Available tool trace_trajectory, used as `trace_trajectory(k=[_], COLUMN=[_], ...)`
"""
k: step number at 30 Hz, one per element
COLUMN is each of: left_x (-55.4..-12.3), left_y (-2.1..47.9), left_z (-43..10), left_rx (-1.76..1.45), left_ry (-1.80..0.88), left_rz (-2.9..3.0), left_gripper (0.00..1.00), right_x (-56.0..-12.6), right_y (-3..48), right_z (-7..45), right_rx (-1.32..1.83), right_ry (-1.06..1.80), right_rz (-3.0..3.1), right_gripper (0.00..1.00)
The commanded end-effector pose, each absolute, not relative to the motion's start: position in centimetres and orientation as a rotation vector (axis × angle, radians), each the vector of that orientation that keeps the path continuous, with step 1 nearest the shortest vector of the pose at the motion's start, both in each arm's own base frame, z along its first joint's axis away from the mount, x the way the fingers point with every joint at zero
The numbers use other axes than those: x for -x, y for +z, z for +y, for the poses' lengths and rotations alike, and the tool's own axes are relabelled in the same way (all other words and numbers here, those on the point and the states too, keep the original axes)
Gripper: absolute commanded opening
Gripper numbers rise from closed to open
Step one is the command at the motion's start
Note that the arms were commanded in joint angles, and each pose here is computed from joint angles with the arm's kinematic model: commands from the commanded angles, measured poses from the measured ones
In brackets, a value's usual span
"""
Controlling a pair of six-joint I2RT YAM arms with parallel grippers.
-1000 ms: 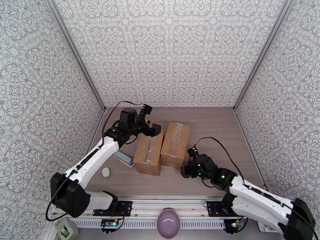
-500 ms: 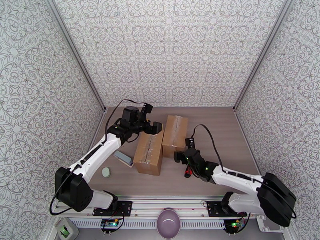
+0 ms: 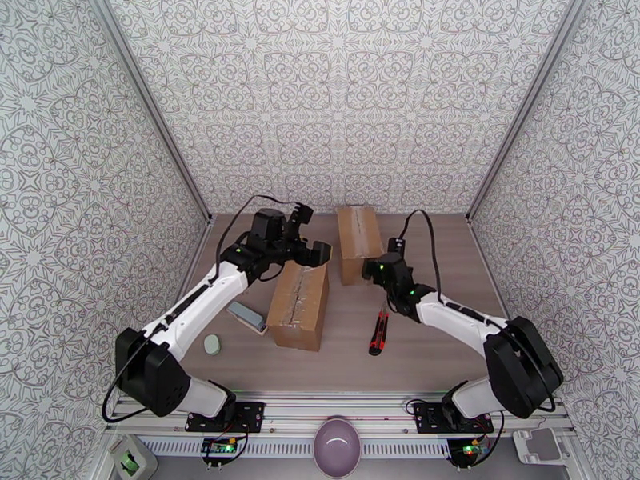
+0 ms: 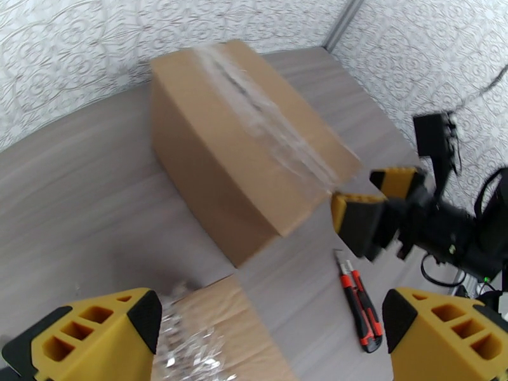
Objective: Unpack the express box
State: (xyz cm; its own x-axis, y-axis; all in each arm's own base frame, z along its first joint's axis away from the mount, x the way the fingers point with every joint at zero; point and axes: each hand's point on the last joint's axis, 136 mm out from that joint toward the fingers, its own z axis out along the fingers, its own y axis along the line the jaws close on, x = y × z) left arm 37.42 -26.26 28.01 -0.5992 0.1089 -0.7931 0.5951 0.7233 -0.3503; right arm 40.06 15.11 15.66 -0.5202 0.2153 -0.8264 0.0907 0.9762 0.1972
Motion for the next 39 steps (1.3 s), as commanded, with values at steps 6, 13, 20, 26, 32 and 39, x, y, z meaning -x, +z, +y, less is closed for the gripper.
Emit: trace_trajectory(k=[6,13,20,26,32,39], left_x=[-36.6,-37.6,-38.2,-37.7,-37.4,-37.5], left_y=[29.5,30.0,29.5,29.3,29.2,29.1], left_z=[-31.3,-31.9,-31.4,-30.4,-30.1,-30.0], left_rx=[-0.574,-0.508,-0.473,-0.462,-0.468,-0.471], left_ry=[-0.882,-0.919,-0.870,-0.834,-0.826,-0.819], left_rz=[2.154,2.143,2.153,2.151,2.146,2.146], left_gripper=[0.96,0.94,0.94,0.94,0.94,0.94], right_x=[-33.6,-25.1,-21.9,-21.3,-22.1,-22.7], right_y=[17.4,15.4,10.6,7.3,6.5,5.1], right_z=[11.7,8.0,12.1,15.4,16.4,17.6], right_rx=[-0.239,-0.466,-0.442,-0.462,-0.429,-0.388], right_ry=[0.164,0.141,0.102,0.079,0.009,0.012], right_rz=[2.204,2.303,2.473,2.539,2.559,2.582], right_gripper=[0.96,0.84,0.83,0.83,0.82,0.79])
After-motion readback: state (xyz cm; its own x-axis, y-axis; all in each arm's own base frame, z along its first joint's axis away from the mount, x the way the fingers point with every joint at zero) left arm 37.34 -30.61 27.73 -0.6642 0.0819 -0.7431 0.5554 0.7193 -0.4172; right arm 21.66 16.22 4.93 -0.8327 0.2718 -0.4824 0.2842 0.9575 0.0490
